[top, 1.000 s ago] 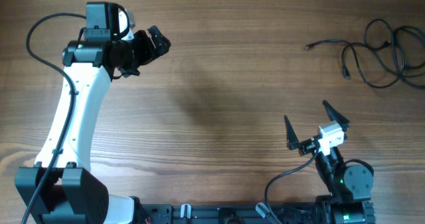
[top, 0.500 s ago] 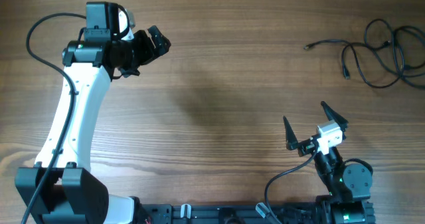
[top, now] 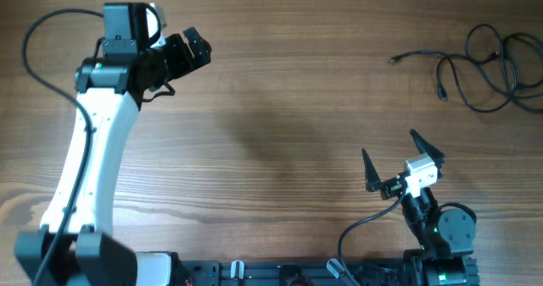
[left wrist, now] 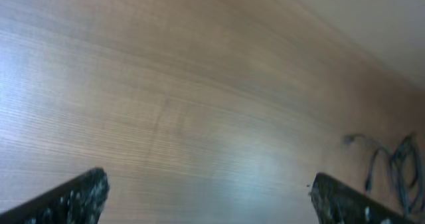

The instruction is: Untangle cables

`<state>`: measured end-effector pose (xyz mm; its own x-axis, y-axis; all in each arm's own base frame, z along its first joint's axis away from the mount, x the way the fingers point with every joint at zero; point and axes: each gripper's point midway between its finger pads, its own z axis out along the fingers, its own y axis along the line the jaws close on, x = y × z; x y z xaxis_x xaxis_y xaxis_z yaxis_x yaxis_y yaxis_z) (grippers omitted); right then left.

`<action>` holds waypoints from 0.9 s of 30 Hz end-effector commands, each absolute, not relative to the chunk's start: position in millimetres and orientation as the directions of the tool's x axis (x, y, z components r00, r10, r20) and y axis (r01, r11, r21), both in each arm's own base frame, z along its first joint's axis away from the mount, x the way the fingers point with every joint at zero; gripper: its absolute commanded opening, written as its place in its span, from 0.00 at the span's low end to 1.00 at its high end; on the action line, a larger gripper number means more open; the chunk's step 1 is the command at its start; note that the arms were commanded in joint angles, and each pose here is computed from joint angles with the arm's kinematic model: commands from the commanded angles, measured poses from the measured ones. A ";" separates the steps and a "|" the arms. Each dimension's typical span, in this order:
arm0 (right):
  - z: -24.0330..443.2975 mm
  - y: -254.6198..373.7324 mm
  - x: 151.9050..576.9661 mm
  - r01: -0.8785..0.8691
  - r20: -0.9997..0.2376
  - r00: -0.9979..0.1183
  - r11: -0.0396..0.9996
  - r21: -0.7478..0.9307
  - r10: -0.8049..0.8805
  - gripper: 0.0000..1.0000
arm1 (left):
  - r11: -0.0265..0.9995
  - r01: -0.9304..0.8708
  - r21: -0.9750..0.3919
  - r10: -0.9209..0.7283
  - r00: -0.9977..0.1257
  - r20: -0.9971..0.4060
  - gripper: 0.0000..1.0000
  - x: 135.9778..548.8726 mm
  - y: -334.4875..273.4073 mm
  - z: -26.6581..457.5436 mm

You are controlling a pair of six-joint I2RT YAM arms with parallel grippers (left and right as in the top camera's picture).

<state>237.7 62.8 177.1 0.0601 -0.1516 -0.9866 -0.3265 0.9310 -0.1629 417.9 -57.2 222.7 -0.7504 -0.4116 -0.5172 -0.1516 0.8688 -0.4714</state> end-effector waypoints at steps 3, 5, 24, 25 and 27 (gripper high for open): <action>180.3 64.3 236.1 -0.335 -0.986 0.076 0.928 -0.163 -0.146 1.00 | 0.890 -0.003 -0.456 -0.370 -0.591 -0.717 1.00 380.3 -53.3 249.4; 180.3 64.3 236.1 -0.335 -0.986 0.076 0.928 -0.163 -0.146 1.00 | 0.899 0.044 -0.437 -0.350 -0.530 -0.772 1.00 363.8 -51.4 248.3; 180.4 64.2 236.2 -0.334 -0.986 0.076 0.928 -0.163 -0.146 1.00 | 0.964 0.215 -0.155 -0.146 -0.058 -0.988 1.00 246.0 -37.7 186.6; 180.3 64.3 236.1 -0.335 -0.986 0.076 0.928 -0.163 -0.146 1.00 | 0.966 0.210 -0.154 -0.146 -0.053 -0.988 1.00 245.5 -36.6 184.6; 180.4 64.3 236.1 -0.335 -0.986 0.076 0.928 -0.163 -0.146 1.00 | 0.966 0.207 -0.153 -0.146 -0.049 -0.988 1.00 244.8 -36.1 177.9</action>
<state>237.2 62.8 178.5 0.0665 -0.1511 -0.9863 -0.3255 0.9311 -0.1646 244.7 -40.6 185.7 -0.0637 -0.1677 -0.9838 0.2278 0.9573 -0.1780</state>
